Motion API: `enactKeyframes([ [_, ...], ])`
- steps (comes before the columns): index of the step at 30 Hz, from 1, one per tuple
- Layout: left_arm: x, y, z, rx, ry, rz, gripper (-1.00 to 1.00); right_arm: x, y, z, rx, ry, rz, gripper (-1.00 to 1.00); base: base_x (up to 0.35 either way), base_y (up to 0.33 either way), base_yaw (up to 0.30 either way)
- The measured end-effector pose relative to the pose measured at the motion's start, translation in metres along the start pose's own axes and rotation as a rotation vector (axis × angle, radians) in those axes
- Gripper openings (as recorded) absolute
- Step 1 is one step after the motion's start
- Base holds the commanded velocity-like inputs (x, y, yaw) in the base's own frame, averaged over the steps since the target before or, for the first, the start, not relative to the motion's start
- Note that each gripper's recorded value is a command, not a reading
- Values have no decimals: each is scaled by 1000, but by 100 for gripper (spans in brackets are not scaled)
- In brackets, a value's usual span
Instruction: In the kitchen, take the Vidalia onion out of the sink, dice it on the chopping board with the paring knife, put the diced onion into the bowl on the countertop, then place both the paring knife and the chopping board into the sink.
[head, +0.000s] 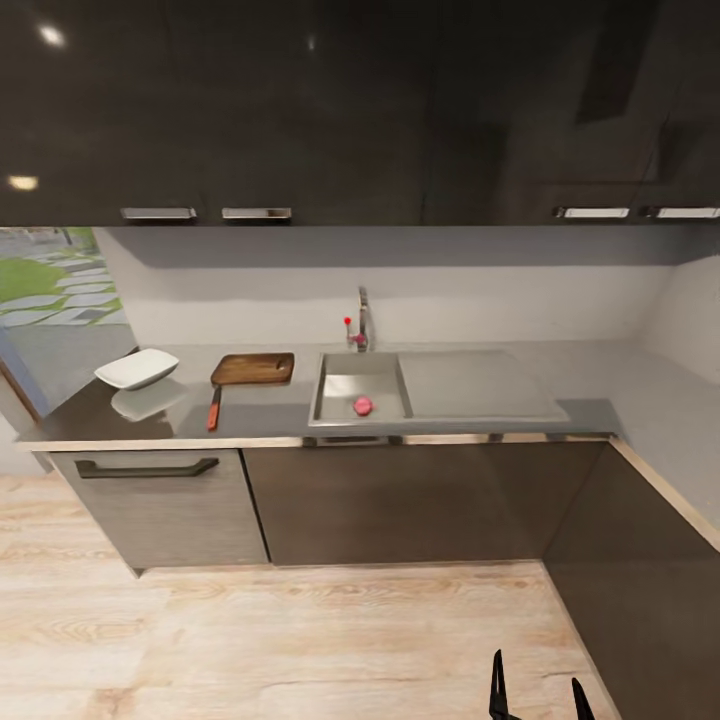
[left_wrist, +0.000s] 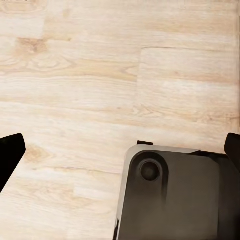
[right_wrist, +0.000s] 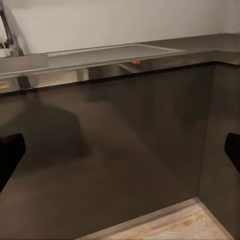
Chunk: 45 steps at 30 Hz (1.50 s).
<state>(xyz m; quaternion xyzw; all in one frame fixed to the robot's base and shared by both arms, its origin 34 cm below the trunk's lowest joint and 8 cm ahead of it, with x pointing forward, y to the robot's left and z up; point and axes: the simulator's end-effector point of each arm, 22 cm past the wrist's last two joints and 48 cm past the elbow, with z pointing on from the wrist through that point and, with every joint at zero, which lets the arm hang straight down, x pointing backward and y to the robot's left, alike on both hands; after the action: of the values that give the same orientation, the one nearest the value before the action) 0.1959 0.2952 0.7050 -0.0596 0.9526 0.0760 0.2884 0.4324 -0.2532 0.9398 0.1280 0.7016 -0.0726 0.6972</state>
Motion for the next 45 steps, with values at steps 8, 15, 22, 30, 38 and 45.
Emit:
enactKeyframes([
  [8,0,1,0,-1,0,1,100,0,0,0,0,0,0,100,179,-155,0],
  [15,0,2,0,-1,0,3,100,0,1,0,-4,1,-2,100,87,-76,0],
  [22,-1,4,1,-2,-1,4,100,23,-11,-9,-4,51,-37,100,7,-7,0],
  [30,-1,4,1,-3,-1,4,100,31,-62,-11,82,63,-98,100,0,0,0],
  [38,0,3,1,-2,0,4,100,37,-66,-15,90,77,-105,100,0,0,0],
  [45,-33,0,7,1,-53,-4,100,42,-66,-18,86,90,-106,100,0,0,0],
])
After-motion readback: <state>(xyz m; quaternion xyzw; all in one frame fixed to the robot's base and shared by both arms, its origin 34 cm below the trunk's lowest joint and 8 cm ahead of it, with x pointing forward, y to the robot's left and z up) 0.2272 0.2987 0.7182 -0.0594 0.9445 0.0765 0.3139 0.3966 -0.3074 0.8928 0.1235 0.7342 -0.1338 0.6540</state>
